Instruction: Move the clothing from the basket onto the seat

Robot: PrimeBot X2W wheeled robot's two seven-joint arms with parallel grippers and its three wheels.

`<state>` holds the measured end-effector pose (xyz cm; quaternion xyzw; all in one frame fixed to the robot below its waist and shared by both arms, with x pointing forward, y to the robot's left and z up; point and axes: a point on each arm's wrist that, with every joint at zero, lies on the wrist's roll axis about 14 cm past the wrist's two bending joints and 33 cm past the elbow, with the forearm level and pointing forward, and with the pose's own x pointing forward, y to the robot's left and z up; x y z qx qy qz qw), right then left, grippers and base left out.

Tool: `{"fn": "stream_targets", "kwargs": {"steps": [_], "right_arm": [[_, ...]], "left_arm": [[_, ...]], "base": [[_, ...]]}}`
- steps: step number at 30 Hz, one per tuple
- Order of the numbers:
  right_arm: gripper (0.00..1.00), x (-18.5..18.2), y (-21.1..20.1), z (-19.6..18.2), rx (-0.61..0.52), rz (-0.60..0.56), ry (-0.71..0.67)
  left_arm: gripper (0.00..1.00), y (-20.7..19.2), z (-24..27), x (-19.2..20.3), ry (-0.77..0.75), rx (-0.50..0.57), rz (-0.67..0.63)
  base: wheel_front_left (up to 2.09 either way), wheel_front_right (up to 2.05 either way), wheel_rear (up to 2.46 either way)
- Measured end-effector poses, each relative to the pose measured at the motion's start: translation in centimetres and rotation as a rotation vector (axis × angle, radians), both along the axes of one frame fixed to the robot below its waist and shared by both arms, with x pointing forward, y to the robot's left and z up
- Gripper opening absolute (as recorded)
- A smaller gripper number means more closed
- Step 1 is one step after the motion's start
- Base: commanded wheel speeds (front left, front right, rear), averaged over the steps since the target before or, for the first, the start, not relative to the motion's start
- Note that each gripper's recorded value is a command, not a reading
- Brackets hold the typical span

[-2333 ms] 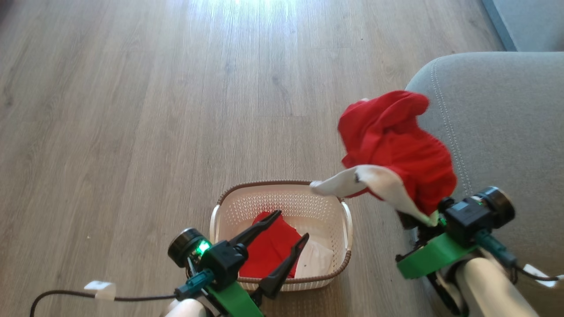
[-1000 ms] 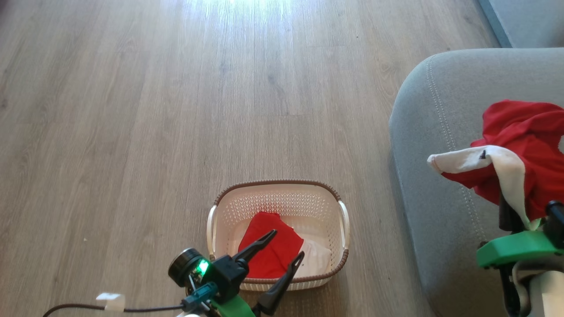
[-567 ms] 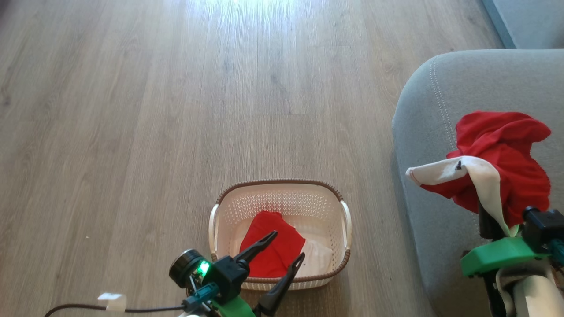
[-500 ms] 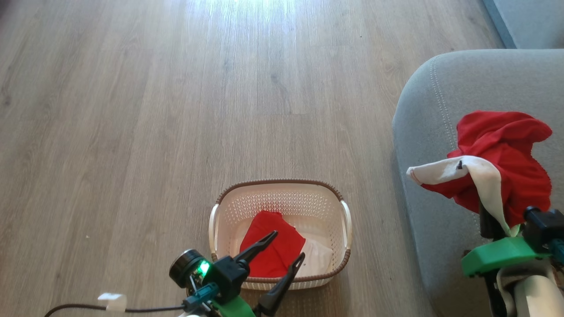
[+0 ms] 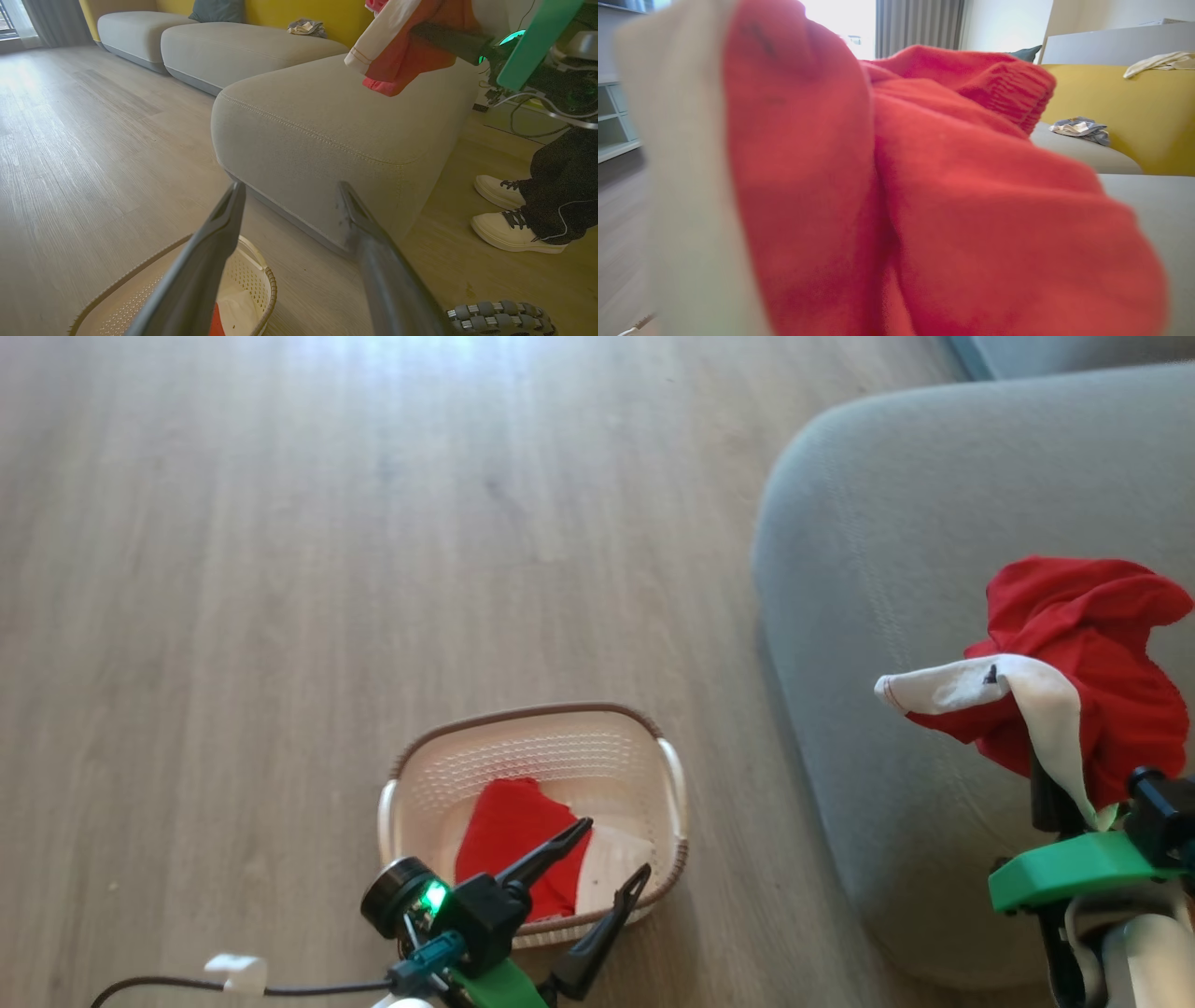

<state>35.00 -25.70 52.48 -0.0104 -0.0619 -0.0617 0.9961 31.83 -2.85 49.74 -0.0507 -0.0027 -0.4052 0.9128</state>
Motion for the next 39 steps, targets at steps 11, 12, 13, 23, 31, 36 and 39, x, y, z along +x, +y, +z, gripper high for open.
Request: {"fn": "stream_targets", "kwargs": {"steps": [11, 12, 13, 23, 31, 36, 39], "right_arm": [[0.00, -4.0, -5.1, -0.1, -0.011, -0.182, 0.014], [0.00, -4.3, -5.5, -0.1, -0.012, -0.200, 0.015], [0.00, -4.8, -6.0, 0.0, -0.012, -0.221, 0.016], [0.00, -9.5, -9.7, -0.3, -0.023, -0.398, 0.049], [0.00, -11.4, -11.3, -0.1, -0.024, -0.479, 0.050], [0.00, -11.4, -11.3, -0.1, -0.021, -0.480, 0.047], [0.00, -11.1, -11.1, -0.2, -0.020, -0.473, 0.051]], "left_arm": [[1.00, -5.5, 0.1, 0.0, -0.004, -0.018, -0.209], [1.00, -6.0, -0.1, -0.1, -0.002, -0.018, -0.231], [1.00, -6.5, -0.2, -0.2, 0.001, -0.018, -0.251], [1.00, -10.9, -1.2, -1.9, 0.037, -0.041, -0.442], [1.00, -12.4, -1.5, -2.9, 0.038, -0.045, -0.517], [1.00, -12.4, -1.5, -3.0, 0.036, -0.041, -0.517], [1.00, -12.3, -1.7, -2.6, 0.033, -0.036, -0.506]], "base": [[0.00, 0.00, 0.00], [0.00, 0.00, 0.00], [0.00, 0.00, 0.00], [0.00, 0.00, 0.00], [0.00, 0.00, 0.00], [0.00, 0.00, 0.00], [0.00, 0.00, 0.00]]}}
